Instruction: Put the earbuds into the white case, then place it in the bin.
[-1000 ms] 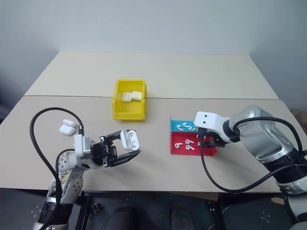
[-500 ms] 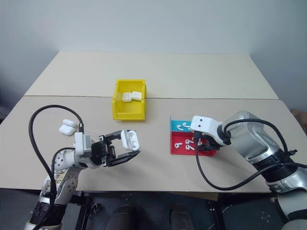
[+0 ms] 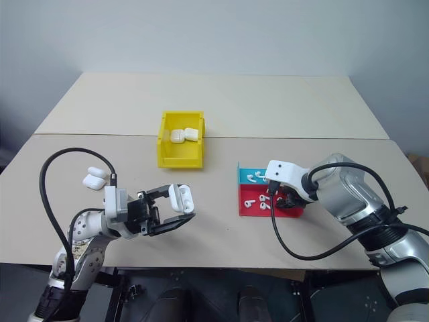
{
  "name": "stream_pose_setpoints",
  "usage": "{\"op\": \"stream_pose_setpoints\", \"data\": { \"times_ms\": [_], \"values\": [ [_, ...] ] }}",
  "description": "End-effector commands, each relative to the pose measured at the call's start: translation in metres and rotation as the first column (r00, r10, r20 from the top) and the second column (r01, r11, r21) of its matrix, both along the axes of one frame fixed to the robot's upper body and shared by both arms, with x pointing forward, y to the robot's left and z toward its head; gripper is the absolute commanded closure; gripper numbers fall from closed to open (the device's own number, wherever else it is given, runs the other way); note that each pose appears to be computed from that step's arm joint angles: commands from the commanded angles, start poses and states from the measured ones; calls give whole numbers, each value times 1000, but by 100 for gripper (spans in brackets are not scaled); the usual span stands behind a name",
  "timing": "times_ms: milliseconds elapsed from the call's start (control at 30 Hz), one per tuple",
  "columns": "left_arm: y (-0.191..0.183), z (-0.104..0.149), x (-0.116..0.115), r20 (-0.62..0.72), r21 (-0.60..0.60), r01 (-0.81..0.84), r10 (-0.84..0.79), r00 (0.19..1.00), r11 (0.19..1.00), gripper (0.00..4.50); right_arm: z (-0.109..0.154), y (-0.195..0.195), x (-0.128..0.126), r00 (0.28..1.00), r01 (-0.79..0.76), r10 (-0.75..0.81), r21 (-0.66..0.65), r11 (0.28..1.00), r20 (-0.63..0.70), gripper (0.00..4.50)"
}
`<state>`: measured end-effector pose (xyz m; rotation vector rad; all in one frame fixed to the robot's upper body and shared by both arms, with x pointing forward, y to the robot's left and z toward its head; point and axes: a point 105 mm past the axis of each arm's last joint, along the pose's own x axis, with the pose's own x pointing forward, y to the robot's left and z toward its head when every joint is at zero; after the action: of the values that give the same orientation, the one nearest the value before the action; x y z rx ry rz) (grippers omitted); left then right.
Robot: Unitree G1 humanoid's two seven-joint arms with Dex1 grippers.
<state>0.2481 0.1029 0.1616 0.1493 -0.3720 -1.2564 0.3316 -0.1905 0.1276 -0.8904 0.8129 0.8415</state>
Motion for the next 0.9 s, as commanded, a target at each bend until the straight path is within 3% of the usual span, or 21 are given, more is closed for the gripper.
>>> {"op": "stream_pose_setpoints", "data": {
  "times_ms": [33,100,233,600,767,900],
  "values": [
    [-1,10,-3,29,-23,4,-4,1000,1000,171,9,0,1,1000,4,-4,-1,1000,22,183],
    [-1,10,-3,28,-26,3,-2,1000,1000,171,9,0,1,1000,7,-7,-5,1000,22,183],
    [-1,10,-2,26,-26,4,-3,1000,1000,171,8,-1,0,1000,3,-2,-9,1000,19,271],
    [-1,12,-1,20,-27,2,-2,1000,1000,171,7,0,-2,1000,-2,2,-1,1000,11,271],
    [-1,11,0,19,-26,-4,4,1000,1000,171,6,0,-2,1000,-3,3,-4,1000,8,389],
    [-1,11,1,20,-28,-6,6,1000,1000,171,7,0,-3,1000,-3,3,-1,1000,14,389]
  ]
}}
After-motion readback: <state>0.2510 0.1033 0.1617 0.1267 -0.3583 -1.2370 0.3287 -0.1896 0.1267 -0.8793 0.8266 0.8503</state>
